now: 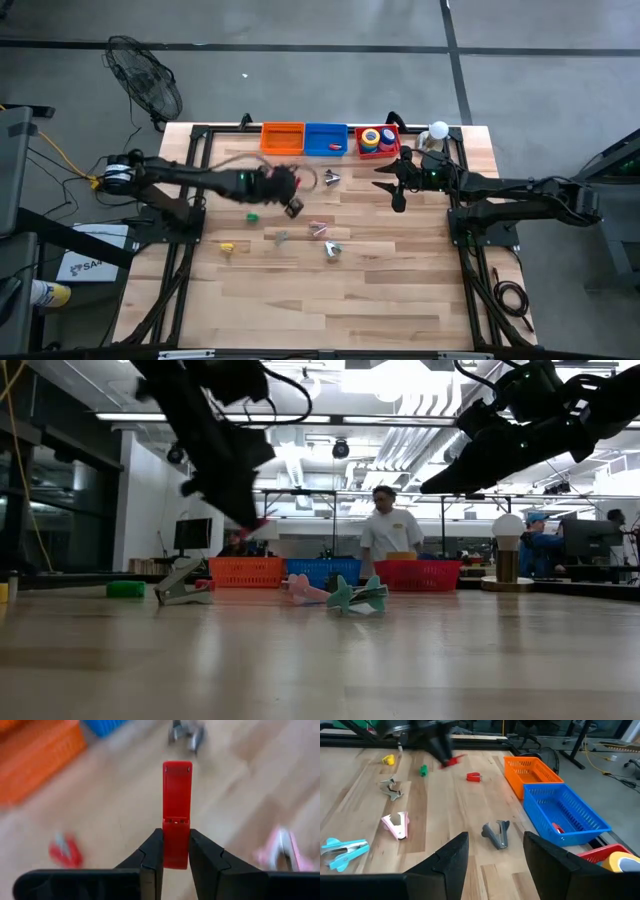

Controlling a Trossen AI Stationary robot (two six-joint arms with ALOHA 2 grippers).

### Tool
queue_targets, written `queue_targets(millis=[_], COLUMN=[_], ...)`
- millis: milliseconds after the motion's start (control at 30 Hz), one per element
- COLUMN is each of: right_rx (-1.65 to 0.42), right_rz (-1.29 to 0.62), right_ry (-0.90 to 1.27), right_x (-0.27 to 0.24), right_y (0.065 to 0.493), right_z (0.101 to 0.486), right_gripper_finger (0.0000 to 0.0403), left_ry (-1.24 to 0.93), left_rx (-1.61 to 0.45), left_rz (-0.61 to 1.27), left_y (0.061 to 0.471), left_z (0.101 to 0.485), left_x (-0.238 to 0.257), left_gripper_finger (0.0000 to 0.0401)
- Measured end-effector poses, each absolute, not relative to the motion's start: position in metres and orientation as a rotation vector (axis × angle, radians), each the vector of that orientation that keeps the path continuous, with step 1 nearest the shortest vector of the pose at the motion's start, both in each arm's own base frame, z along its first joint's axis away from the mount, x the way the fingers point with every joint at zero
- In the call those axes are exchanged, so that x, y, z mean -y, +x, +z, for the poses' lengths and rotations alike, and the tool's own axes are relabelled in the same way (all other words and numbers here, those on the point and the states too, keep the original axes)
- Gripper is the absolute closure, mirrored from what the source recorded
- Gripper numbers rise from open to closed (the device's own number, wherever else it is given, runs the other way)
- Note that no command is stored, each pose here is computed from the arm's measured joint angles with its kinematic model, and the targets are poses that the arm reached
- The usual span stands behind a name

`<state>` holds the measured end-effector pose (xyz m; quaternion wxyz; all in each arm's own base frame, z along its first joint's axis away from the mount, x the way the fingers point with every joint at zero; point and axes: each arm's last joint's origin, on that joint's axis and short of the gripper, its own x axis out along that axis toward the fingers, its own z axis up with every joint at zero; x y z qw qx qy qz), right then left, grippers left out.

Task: Pick and place Stapler, Stapler remover, tape
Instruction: Put the red stapler into the blue bin

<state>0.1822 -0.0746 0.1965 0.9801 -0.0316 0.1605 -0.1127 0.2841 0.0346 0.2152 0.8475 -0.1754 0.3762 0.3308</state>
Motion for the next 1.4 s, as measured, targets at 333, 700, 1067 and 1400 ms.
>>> queue_targets(millis=[333, 700, 1067, 1400], right_rx=[-0.324, -0.283, -0.248, -0.266], right_rz=[-0.249, -0.33, -0.338, -0.342], right_ry=[-0.072, -0.094, -0.103, -0.072], right_x=[0.075, 0.078, 0.079, 0.079], right_y=[0.182, 0.183, 0.183, 0.185], right_z=[0.197, 0.201, 0.205, 0.201], right_gripper_finger=[0.0221, 0.0221, 0.0221, 0.0221], left_ry=[-0.412, -0.372, -0.308, -0.331], left_rx=[-0.537, -0.546, -0.724, -0.865], left_rz=[0.651, 0.633, 0.664, 0.684], left_y=[0.287, 0.298, 0.351, 0.365], left_z=[0.232, 0.216, 0.211, 0.211], left_x=[-0.124, -0.194, -0.24, -0.251], left_gripper_finger=[0.0336, 0.0336, 0.0336, 0.0327])
